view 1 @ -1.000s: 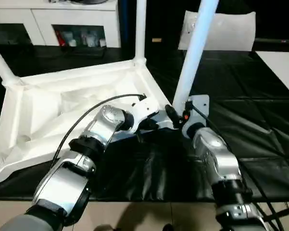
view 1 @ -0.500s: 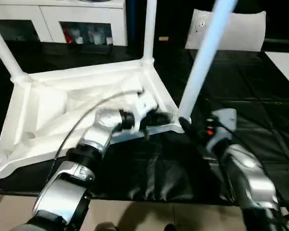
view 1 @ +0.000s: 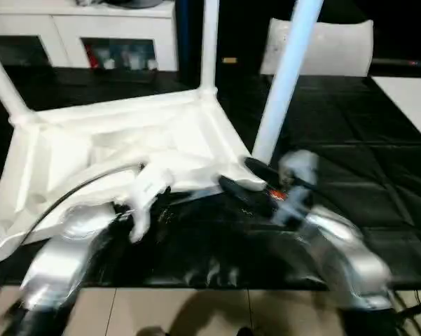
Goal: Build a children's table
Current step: Rotate table base
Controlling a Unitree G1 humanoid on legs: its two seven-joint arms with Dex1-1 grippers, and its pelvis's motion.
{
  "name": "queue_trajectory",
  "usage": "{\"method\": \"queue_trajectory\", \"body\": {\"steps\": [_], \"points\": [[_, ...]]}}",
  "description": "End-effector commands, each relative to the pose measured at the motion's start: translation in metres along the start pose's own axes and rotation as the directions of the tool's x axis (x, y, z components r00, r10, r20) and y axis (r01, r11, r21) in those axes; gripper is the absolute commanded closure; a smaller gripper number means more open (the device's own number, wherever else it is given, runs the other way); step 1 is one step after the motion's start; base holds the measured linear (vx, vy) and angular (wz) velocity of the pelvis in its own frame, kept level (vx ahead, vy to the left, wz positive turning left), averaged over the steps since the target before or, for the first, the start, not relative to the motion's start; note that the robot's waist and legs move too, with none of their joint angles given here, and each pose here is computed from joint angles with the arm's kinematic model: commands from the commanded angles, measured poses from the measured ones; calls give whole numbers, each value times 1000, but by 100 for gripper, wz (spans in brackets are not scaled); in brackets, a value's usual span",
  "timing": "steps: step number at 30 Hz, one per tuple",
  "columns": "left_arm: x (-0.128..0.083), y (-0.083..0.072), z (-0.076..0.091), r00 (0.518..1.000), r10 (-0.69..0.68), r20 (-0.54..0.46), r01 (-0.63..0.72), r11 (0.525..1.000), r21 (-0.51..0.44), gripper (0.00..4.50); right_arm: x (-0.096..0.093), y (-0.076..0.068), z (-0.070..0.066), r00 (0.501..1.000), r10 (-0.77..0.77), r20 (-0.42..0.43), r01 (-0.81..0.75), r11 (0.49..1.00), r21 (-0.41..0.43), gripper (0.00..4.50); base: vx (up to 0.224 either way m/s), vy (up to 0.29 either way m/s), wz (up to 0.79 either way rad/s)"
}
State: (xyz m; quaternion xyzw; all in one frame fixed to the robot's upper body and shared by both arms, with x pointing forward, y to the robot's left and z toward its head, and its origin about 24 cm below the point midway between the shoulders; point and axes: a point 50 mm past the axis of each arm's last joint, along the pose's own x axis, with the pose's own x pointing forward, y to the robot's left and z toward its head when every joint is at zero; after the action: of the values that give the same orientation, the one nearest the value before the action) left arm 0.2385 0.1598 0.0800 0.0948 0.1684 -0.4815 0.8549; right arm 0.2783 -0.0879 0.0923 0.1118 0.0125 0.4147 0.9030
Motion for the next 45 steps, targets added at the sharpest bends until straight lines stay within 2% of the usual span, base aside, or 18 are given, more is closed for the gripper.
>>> {"method": "queue_trajectory", "body": {"steps": [1,5,7,10,14,15,19,20,21,24,27,34,38,40,41,42,44,45], "points": [[-5,-7,-1,999,45,-24,-46,998,-39,192,12,-5,-10,994,-82,-67,79,996,-43,0,0,0,0],[-12,-9,-18,976,196,-99,-207,972,-113,173,33,-8,-19,982,-147,-123,136,986,-92,0,0,0,0],[-18,-11,-26,948,276,-158,-298,945,-135,148,45,-14,-20,967,-219,-128,210,974,-80,0,0,0,0],[-29,-16,-34,911,352,-214,-390,905,-169,148,64,-24,-19,944,-308,-121,300,951,-80,0,0,0,0],[-35,-20,-41,883,389,-261,-440,881,-174,148,70,-35,-20,907,-401,-128,394,916,-78,0,0,0,0],[-39,-20,-43,861,428,-275,-483,858,-175,148,70,-45,-21,866,-483,-127,475,875,-94,0,0,0,0],[-43,-17,-46,820,492,-292,-548,822,-152,148,64,-66,-20,753,-648,-112,634,761,-139,0,0,0,0],[-44,-16,-46,810,507,-294,-564,812,-154,148,60,-72,-19,715,-691,-107,676,722,-148,0,0,0,0],[-45,-12,-47,787,542,-295,-598,788,-146,148,54,-83,-17,646,-758,-90,741,651,-167,0,0,0,0],[-46,-8,-47,769,567,-296,-621,772,-134,148,48,-92,-15,596,-799,-77,782,599,-170,0,0,0,0],[-45,-2,-46,739,612,-281,-659,743,-117,148,27,-118,-1,488,-872,-39,859,488,-151,0,0,0,0],[-34,-1,-44,740,625,-250,-662,742,-108,148,-2,-144,13,404,-915,20,900,393,-189,0,0,0,0],[-30,0,-40,746,635,-201,-661,743,-105,148,-10,-149,15,419,-907,36,890,403,-212,0,0,0,0],[-26,-2,-36,752,641,-152,-658,741,-134,148,-10,-147,13,490,-871,43,852,467,-236,0,0,0,0],[-25,-6,-34,764,634,-120,-645,748,-156,148,-7,-143,11,567,-823,36,811,550,-200,0,0,0,0],[-24,-11,-31,783,620,-56,-617,761,-197,148,-2,-132,7,714,-700,20,696,706,-134,0,0,0,0],[-24,-15,-29,785,620,-14,-606,762,-228,148,1,-121,4,813,-582,15,580,806,-117,0,0,0,0],[-29,-17,-31,761,649,9,-628,740,-243,148,-1,-111,1,861,-509,18,507,854,-111,0,0,0,0]]}}
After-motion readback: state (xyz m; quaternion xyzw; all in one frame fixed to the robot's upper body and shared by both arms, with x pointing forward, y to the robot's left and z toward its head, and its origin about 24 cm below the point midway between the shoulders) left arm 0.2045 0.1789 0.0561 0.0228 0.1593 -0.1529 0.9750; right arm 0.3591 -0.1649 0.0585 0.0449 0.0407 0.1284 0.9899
